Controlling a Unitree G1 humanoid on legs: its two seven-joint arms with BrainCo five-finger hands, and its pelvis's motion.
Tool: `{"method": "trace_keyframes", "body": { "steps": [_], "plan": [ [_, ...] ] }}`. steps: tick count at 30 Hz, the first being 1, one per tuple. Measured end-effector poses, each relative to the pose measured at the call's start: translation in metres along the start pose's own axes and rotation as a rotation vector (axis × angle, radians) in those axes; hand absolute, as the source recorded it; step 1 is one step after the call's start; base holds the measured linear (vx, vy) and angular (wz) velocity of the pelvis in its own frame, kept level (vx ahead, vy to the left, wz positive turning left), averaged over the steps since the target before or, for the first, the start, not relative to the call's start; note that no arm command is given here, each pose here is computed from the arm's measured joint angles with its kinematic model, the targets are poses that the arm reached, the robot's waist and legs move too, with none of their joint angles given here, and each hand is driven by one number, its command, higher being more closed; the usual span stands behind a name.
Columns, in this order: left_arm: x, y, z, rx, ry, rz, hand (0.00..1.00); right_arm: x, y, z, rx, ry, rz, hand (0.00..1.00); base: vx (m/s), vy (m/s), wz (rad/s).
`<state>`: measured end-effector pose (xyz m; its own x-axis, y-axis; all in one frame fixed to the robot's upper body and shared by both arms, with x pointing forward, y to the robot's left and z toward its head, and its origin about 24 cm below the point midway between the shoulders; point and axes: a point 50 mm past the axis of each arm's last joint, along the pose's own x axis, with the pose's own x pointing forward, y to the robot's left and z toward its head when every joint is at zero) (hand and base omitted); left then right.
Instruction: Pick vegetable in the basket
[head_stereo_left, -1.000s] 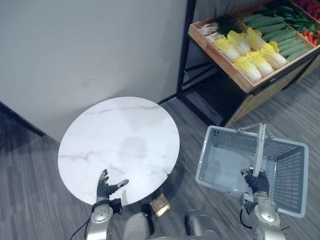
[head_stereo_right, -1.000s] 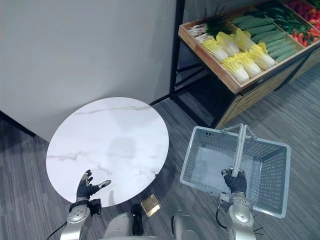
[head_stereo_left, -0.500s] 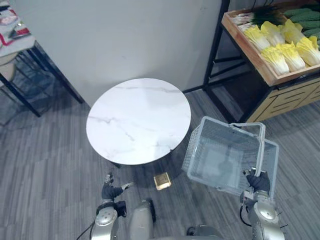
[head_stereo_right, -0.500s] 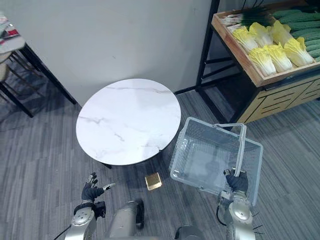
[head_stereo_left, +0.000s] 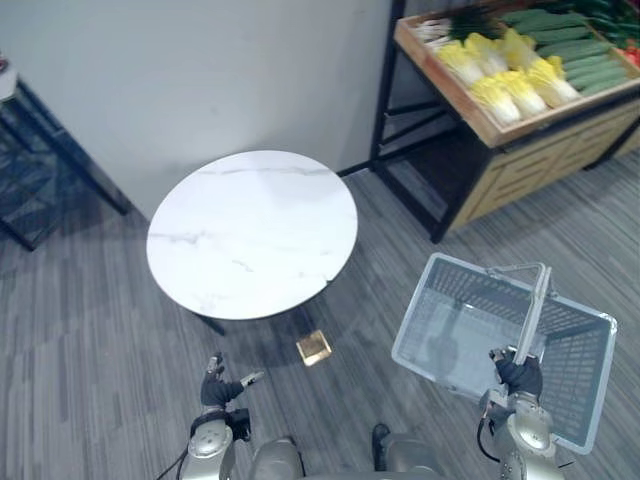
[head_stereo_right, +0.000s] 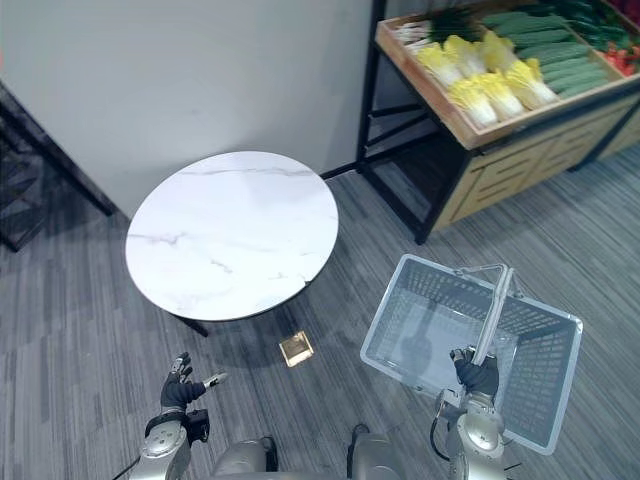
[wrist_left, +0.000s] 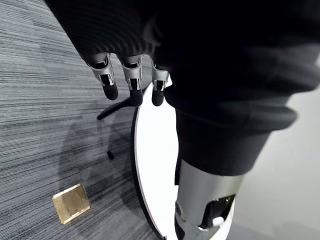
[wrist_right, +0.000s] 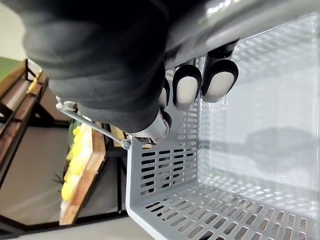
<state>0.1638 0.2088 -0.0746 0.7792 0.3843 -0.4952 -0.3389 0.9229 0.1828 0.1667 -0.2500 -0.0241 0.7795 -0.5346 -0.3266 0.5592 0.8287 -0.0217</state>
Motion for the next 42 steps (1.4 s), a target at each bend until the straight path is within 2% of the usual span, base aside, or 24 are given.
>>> {"method": "trace_keyframes", "body": {
  "steps": [11, 18, 29, 31, 34, 39, 42],
  "plan": [
    [0.012, 0.014, 0.019, 0.035, -0.066, 0.073, 0.00, 0.013, 0.019, -0.028, 0.015, 0.137, 0.026, 1.00, 0.03, -0.020, -1.33],
    [0.017, -0.004, 0.025, 0.036, -0.074, 0.026, 0.00, 0.009, 0.005, -0.033, 0.010, 0.152, -0.014, 1.00, 0.21, -0.109, -0.86],
    [-0.002, 0.011, -0.001, 0.029, -0.008, 0.094, 0.00, 0.018, 0.012, -0.002, -0.051, 0.027, 0.044, 1.00, 0.37, 0.138, -0.76],
    [-0.004, 0.019, 0.003, 0.019, -0.026, 0.123, 0.00, 0.018, 0.017, -0.001, -0.058, 0.021, 0.071, 1.00, 0.58, 0.265, -0.19],
    [-0.003, 0.015, 0.012, 0.000, -0.058, 0.115, 0.00, 0.020, 0.019, -0.004, -0.080, 0.035, 0.091, 1.00, 0.53, 0.274, -0.06],
    [-0.002, 0.013, 0.015, 0.047, -0.069, 0.092, 0.00, 0.011, 0.031, -0.029, -0.127, 0.134, 0.146, 1.00, 0.54, 0.139, 0.17],
    [0.003, 0.008, 0.027, 0.064, -0.112, 0.064, 0.00, 0.008, 0.043, -0.026, -0.114, 0.117, 0.185, 1.00, 0.50, -0.016, 0.63]
  ]
}}
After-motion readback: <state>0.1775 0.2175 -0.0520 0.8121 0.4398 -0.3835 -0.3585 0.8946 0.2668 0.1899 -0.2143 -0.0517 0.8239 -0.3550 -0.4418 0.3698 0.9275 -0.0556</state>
